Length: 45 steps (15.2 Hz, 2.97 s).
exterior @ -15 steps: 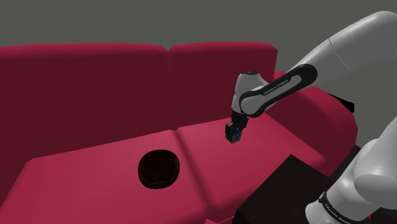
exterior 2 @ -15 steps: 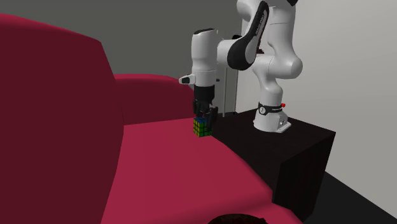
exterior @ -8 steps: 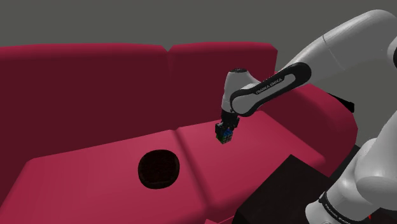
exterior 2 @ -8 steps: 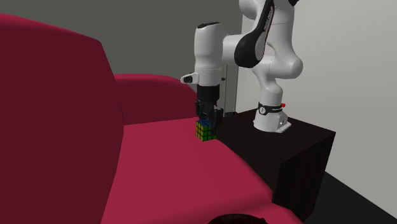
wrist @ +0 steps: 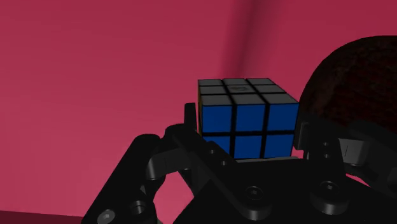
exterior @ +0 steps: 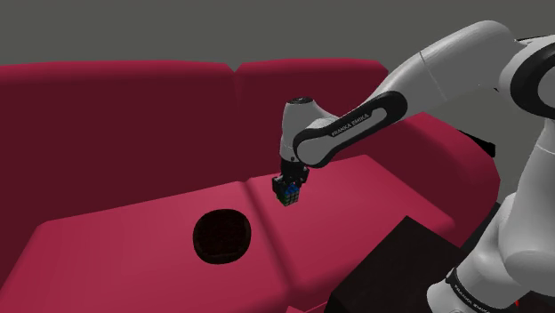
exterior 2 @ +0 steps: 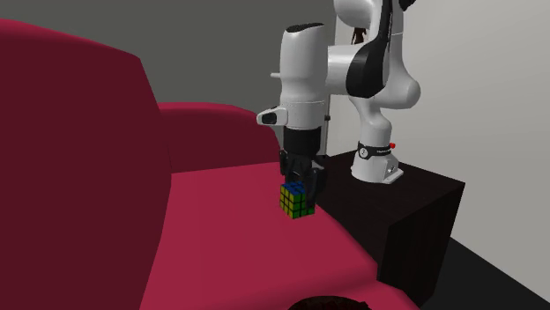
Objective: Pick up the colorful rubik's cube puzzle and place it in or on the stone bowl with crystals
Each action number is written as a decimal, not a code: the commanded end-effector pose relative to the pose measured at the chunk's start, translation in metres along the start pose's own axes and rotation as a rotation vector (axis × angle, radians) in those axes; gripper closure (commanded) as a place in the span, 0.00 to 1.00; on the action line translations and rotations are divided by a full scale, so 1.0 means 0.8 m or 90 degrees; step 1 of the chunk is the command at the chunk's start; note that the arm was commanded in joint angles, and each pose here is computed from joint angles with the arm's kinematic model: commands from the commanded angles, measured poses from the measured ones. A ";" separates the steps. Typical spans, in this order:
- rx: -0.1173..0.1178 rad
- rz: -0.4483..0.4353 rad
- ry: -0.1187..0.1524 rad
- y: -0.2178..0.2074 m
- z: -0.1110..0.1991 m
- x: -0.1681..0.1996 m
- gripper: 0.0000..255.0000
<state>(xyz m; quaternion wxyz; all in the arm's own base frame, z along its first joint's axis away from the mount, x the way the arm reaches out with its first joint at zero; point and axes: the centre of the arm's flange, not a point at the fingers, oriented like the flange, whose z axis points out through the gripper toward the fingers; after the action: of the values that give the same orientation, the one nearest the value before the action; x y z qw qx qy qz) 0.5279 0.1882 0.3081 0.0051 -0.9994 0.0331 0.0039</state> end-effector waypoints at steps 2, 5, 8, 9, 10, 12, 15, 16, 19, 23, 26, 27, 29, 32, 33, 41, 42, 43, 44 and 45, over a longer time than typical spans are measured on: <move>0.000 0.001 0.000 -0.048 -0.002 0.017 1.00; 0.000 0.001 0.000 -0.095 -0.002 0.032 1.00; 0.000 0.001 0.000 -0.142 -0.002 0.047 1.00; 0.000 0.001 0.000 -0.158 -0.002 0.052 1.00; 0.000 0.001 0.000 -0.174 -0.002 0.057 1.00; 0.000 0.001 0.000 -0.205 -0.002 0.067 1.00; 0.000 0.001 0.000 -0.252 -0.002 0.082 1.00; 0.000 0.001 0.000 -0.268 -0.002 0.087 1.00; 0.000 0.001 0.000 -0.287 0.011 0.094 1.00; 0.000 0.001 0.000 -0.287 0.037 0.094 1.00; 0.000 0.001 0.000 -0.287 0.057 0.094 1.00; 0.000 0.001 0.000 -0.287 0.064 0.094 1.00; 0.000 0.001 0.000 -0.287 0.077 0.094 1.00; 0.000 0.001 0.000 -0.286 0.090 0.094 1.00; 0.000 0.001 0.000 -0.286 0.090 0.094 1.00; 0.000 0.001 0.000 -0.286 0.090 0.094 0.00; 0.000 0.001 0.000 -0.287 0.090 0.094 0.00; 0.000 0.001 0.000 -0.287 0.090 0.094 0.00; 0.000 0.001 0.000 -0.287 0.090 0.094 0.00; 0.000 0.001 0.000 -0.286 0.073 0.094 0.00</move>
<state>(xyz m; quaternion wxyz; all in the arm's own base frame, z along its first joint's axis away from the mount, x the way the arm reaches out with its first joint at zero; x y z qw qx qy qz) 0.6179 0.4119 0.2444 0.0051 -0.9994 0.0337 0.0042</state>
